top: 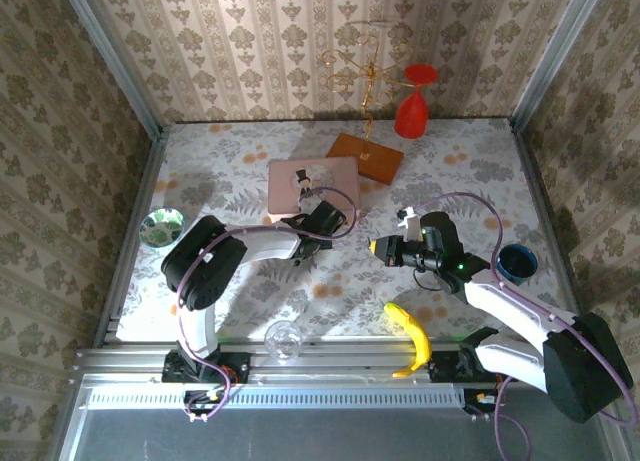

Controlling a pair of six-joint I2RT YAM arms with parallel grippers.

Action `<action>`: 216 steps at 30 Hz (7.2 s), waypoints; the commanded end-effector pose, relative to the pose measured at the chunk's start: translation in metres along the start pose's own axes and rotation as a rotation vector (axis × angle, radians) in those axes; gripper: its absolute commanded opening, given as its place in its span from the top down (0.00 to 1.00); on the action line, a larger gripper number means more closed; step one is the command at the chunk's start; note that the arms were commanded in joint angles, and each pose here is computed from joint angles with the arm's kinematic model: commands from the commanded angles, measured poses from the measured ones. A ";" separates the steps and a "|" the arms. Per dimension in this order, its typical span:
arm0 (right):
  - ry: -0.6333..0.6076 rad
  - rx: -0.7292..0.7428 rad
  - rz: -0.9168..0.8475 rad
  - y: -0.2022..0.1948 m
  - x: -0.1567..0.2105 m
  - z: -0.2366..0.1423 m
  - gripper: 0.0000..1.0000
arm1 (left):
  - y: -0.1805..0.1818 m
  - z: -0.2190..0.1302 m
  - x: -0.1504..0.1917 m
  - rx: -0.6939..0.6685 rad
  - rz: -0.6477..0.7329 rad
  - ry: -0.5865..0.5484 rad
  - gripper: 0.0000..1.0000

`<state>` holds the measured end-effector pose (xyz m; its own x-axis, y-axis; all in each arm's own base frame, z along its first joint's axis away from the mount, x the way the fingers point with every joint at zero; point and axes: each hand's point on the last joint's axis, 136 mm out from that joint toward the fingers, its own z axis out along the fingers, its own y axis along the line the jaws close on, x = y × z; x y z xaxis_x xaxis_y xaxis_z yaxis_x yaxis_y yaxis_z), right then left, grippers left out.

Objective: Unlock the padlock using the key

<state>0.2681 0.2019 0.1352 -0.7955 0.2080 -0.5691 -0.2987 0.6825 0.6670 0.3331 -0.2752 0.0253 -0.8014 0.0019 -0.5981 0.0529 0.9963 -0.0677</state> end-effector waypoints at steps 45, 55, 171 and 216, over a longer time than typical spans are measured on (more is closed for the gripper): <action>0.061 -0.017 -0.114 -0.026 0.046 0.085 1.00 | -0.089 -0.030 -0.020 0.487 -0.415 0.141 1.00; 0.074 -0.020 -0.109 -0.029 0.048 0.099 1.00 | -0.088 -0.036 -0.022 0.513 -0.420 0.139 1.00; -0.255 0.015 -0.105 -0.014 -0.002 0.105 1.00 | -0.113 -0.043 -0.008 0.628 -0.591 0.315 1.00; -0.225 -0.082 -0.019 -0.018 -0.038 0.091 1.00 | -0.107 -0.048 0.007 0.630 -0.551 0.337 1.00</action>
<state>0.3242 0.2407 0.0627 -0.7384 0.2819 -0.6127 -0.3141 0.6602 0.6823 0.3210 -0.3586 0.0596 -0.8889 -0.4232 -0.1754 -0.1743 0.6664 -0.7249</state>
